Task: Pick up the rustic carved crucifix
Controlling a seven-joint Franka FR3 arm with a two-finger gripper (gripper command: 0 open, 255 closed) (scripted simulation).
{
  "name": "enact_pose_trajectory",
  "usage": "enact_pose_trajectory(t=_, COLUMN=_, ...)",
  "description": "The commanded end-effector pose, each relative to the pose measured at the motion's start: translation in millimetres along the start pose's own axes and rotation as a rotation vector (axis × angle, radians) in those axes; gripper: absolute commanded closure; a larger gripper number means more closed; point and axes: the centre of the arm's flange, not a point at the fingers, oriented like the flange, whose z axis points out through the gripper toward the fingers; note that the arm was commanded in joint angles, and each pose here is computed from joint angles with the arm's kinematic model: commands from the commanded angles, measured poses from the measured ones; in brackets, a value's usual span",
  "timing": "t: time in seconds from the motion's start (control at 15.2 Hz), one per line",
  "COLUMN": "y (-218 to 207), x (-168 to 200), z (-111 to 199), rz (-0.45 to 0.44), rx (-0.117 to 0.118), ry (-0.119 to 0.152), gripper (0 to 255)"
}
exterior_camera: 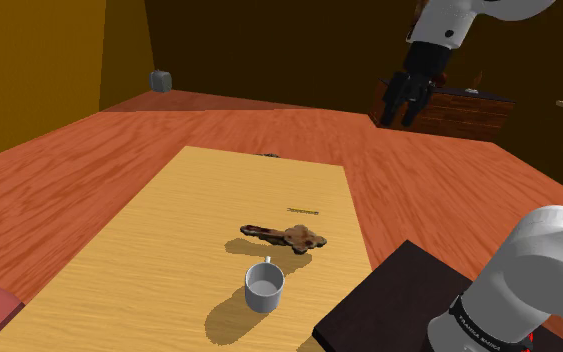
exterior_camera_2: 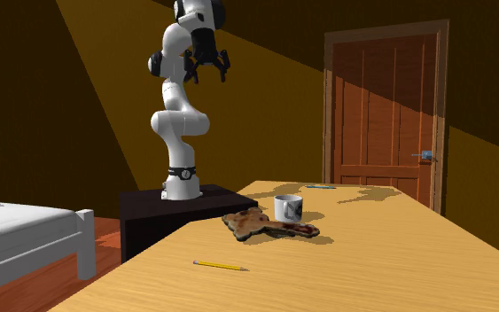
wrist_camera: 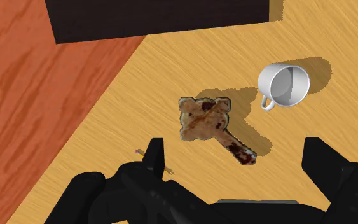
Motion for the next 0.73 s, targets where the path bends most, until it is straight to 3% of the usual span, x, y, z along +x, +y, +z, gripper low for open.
enact_pose_trajectory(t=0.0, y=0.0, x=0.0, z=0.0, rz=0.0, rx=0.0, ry=0.0, gripper=0)
enact_pose_trajectory(t=0.66, y=-3.6, x=66.3, z=117.2, rz=-0.201, rx=-0.003, ry=-0.036, gripper=0)
